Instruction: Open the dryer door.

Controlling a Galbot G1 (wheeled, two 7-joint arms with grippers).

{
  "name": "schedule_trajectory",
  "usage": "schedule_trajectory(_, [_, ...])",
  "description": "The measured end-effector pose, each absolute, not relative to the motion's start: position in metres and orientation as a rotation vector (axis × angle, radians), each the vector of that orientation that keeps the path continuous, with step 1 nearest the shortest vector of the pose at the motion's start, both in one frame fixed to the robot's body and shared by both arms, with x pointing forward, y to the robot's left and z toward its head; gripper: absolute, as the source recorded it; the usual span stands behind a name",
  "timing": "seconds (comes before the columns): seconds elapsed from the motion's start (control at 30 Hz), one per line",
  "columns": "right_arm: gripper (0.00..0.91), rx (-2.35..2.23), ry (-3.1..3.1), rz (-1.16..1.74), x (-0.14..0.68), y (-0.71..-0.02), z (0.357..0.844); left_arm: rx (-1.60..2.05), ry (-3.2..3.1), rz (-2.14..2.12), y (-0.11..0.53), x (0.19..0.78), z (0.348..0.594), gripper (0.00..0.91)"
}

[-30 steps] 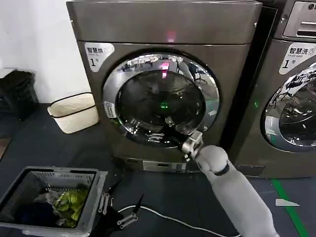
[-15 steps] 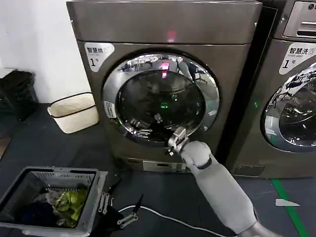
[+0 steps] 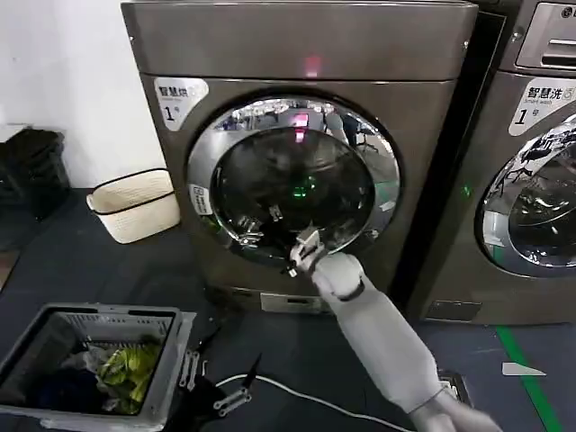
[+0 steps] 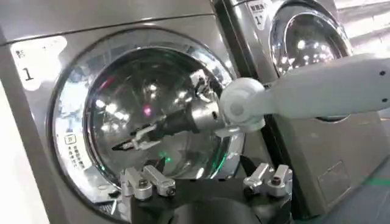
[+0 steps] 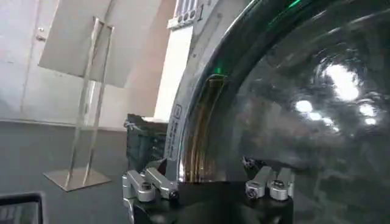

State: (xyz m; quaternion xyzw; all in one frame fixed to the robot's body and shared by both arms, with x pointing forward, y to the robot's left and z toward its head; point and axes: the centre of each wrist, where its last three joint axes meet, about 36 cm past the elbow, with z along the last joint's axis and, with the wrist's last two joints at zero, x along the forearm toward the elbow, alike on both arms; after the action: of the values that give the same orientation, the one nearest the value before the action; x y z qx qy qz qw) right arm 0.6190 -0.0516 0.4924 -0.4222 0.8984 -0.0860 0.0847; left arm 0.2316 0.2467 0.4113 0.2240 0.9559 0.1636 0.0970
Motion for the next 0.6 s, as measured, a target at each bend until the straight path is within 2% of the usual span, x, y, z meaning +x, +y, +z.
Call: schedule_trajectory(0.6, [0.907, -1.28, 2.683, -0.276, 0.642, -0.014, 0.497, 0.658, 2.833, 0.481, 0.246, 0.232, 0.41, 0.907])
